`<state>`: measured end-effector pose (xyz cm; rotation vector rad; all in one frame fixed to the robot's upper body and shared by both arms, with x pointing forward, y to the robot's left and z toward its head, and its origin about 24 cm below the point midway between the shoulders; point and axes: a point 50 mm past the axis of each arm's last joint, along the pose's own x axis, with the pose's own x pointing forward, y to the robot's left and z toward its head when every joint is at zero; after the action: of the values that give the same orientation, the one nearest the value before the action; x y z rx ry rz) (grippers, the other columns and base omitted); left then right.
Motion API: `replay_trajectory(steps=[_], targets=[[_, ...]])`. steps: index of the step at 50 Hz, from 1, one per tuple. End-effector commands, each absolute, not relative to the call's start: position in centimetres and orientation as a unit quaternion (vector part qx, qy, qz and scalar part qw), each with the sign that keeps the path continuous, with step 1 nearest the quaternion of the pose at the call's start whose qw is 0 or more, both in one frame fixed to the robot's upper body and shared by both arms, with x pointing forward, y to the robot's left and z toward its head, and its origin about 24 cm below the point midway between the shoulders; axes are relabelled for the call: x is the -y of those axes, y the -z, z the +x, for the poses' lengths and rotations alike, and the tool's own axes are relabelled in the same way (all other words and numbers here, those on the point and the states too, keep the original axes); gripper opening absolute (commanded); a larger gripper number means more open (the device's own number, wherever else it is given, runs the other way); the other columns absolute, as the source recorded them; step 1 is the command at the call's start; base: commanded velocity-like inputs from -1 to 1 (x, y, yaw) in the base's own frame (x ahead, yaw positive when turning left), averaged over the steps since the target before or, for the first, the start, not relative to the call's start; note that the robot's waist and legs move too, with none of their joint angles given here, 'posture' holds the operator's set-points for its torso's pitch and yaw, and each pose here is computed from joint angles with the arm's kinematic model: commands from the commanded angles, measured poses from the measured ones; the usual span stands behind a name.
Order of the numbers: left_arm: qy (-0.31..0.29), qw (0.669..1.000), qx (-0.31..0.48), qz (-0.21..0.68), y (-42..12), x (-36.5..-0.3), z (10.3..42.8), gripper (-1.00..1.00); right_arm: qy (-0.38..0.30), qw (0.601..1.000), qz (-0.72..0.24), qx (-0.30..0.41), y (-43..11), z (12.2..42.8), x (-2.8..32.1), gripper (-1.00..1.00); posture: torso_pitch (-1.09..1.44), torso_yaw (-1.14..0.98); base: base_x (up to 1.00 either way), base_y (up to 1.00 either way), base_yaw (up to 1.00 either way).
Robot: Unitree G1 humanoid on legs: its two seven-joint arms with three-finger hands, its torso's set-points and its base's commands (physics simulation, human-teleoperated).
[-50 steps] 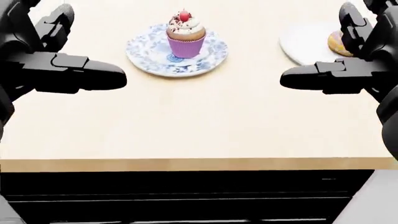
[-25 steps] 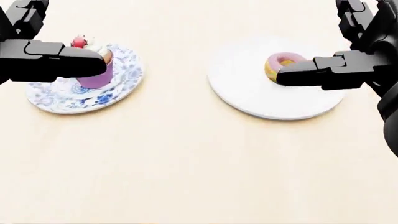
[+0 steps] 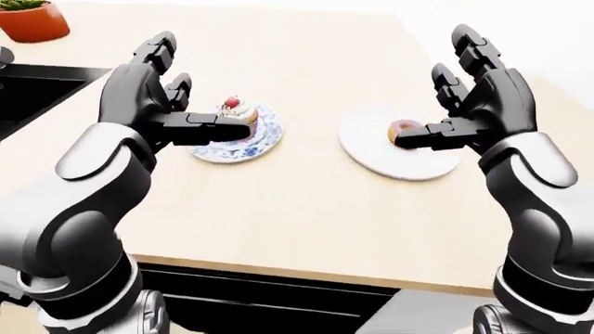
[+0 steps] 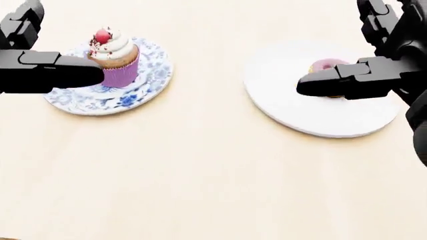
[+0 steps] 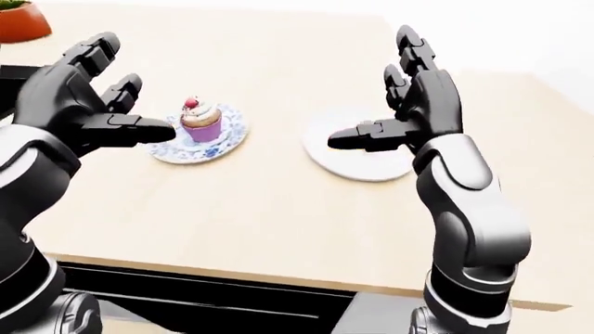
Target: Move the dessert items from the plate to the tray.
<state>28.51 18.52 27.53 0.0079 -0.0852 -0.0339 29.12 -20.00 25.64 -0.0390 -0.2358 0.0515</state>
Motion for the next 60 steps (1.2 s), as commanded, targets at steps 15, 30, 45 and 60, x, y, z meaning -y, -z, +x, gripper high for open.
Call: replay_trajectory(steps=[15, 30, 45, 60], targets=[[0.035, 0.995, 0.095, 0.014, -29.5, -17.5, 28.6, 1.0, 0.003, 0.99, -0.096, 0.108, -28.6, 29.6, 22.4, 1.0, 0.0, 0.0, 0.0, 0.0, 0.0], [0.044, 0.993, 0.107, 0.008, -30.1, -17.1, 28.2, 1.0, -0.007, 0.967, -0.252, 0.032, -29.4, 33.8, 22.7, 1.0, 0.0, 0.0, 0.0, 0.0, 0.0], [0.043, 0.993, 0.108, 0.004, -30.0, -17.1, 28.2, 1.0, -0.041, 0.938, -0.342, -0.038, -28.0, 36.7, 22.6, 1.0, 0.0, 0.0, 0.0, 0.0, 0.0], [0.044, 0.993, 0.113, 0.003, -30.4, -17.1, 28.1, 1.0, -0.044, 0.905, -0.416, -0.079, -26.4, 38.4, 21.8, 0.84, 0.0, 0.0, 0.0, 0.0, 0.0]])
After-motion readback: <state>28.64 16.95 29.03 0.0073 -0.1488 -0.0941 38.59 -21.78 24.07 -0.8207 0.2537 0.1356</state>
